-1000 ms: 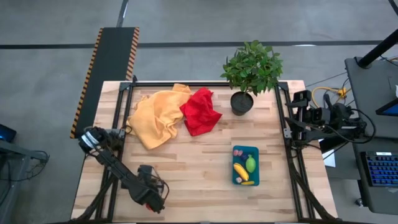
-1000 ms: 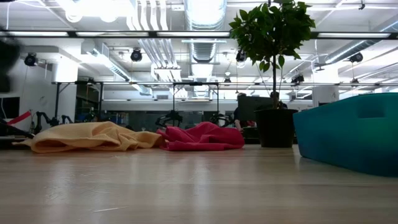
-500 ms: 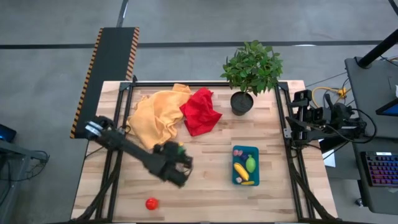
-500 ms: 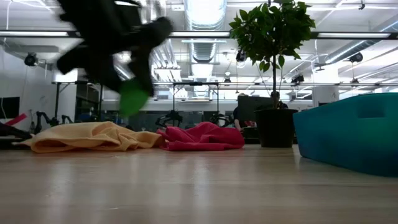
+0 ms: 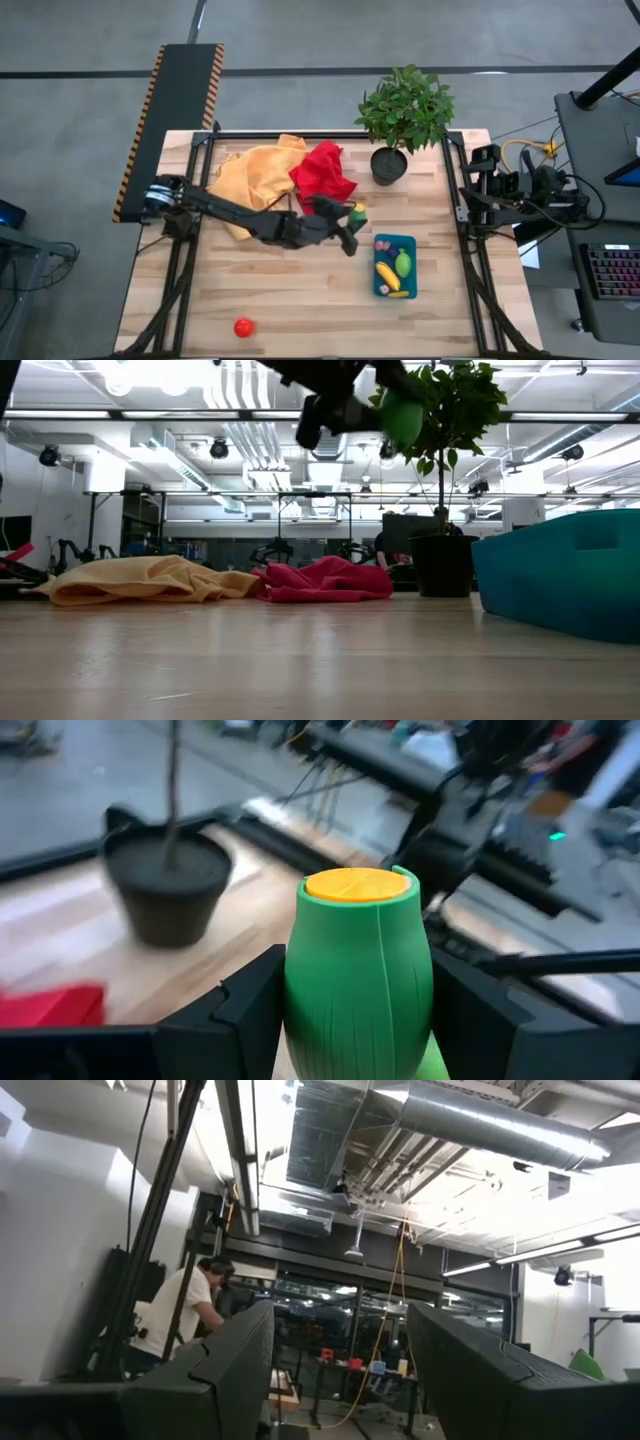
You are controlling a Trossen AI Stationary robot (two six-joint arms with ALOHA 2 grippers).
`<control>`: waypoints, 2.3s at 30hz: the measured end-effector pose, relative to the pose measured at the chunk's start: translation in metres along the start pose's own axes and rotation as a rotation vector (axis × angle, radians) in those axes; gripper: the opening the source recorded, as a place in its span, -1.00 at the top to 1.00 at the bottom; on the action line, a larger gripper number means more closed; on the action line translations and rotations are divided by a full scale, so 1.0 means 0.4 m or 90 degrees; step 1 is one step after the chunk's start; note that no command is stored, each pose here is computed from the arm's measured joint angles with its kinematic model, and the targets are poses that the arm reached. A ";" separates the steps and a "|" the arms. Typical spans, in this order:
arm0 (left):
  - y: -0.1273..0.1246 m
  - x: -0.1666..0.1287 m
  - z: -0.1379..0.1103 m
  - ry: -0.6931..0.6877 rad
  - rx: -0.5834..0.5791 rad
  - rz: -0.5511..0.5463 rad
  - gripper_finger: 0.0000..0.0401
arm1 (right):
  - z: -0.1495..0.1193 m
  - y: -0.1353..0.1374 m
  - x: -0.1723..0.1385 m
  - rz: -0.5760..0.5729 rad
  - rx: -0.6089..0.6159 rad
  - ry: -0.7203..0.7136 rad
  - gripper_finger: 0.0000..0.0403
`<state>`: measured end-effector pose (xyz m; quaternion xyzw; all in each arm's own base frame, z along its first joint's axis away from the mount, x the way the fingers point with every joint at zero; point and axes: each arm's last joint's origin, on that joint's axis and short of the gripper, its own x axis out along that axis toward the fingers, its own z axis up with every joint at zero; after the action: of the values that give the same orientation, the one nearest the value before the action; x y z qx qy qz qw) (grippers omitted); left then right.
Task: Pick and placing Produce into tupperware
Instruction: Put the corn into the blue bin, then put the tomato into the blue bin
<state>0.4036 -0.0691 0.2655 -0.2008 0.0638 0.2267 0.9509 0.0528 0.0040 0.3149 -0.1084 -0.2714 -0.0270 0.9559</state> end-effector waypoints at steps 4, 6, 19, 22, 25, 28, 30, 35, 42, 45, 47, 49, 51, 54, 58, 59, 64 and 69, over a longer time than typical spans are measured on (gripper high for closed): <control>-0.006 0.010 0.011 -0.032 -0.001 -0.034 0.06 | 0.000 0.000 0.000 0.000 0.003 0.000 -0.11; -0.009 0.021 0.000 -0.039 0.001 -0.050 0.06 | 0.000 0.000 0.000 0.000 0.003 0.001 -0.11; -0.063 0.158 -0.118 -0.028 -0.015 -0.138 0.06 | 0.000 0.000 0.000 0.000 0.003 0.000 -0.11; -0.089 0.191 -0.128 -0.021 -0.016 -0.171 0.06 | 0.000 0.000 0.001 0.000 0.003 0.000 -0.11; -0.108 0.218 -0.139 -0.004 -0.007 -0.187 0.06 | 0.000 0.000 0.001 0.000 0.003 0.001 -0.11; -0.117 0.236 -0.150 0.018 0.007 -0.176 0.06 | -0.001 0.000 0.001 0.000 0.003 0.002 -0.11; -0.115 0.238 -0.157 0.035 0.014 -0.167 0.06 | -0.001 0.000 0.001 0.001 0.003 0.003 -0.11; -0.109 0.237 -0.167 0.045 0.017 -0.161 -0.08 | -0.002 0.001 0.001 0.001 0.002 0.005 -0.11; -0.113 0.234 -0.171 0.064 0.018 -0.195 -0.17 | -0.002 0.001 0.001 0.001 0.001 0.005 -0.11; -0.114 0.234 -0.172 0.067 0.018 -0.202 -0.18 | -0.002 0.001 0.001 0.001 0.001 0.005 -0.11; -0.114 0.234 -0.171 0.067 0.018 -0.202 -0.18 | -0.002 0.001 0.001 0.001 0.001 0.005 -0.11; -0.114 0.234 -0.172 0.068 0.018 -0.203 -0.18 | -0.002 0.001 0.001 0.001 0.002 0.005 -0.11; -0.116 0.231 -0.167 0.071 0.020 -0.213 -0.18 | -0.002 0.001 0.001 0.001 0.001 0.005 -0.11; -0.123 0.220 -0.147 0.078 0.020 -0.241 -0.18 | -0.002 0.001 0.001 0.001 0.002 0.006 -0.11; -0.130 0.180 -0.088 0.110 0.033 -0.241 -0.18 | -0.005 0.002 0.001 0.004 0.005 0.014 -0.11; -0.132 0.163 -0.070 0.125 0.041 -0.235 -0.18 | -0.007 0.002 0.001 0.005 0.015 0.018 -0.11; -0.141 0.064 0.015 0.128 0.094 -0.139 -0.18 | -0.025 0.012 0.022 0.026 0.064 0.041 -0.11; -0.161 -0.058 0.100 0.081 0.153 -0.059 -0.18 | -0.069 0.038 0.081 0.094 0.065 0.090 -0.11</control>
<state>0.4137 -0.1147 0.3297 -0.1018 0.1414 0.1597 0.9717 0.0961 0.0130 0.3060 -0.0773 -0.1956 0.0499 0.9764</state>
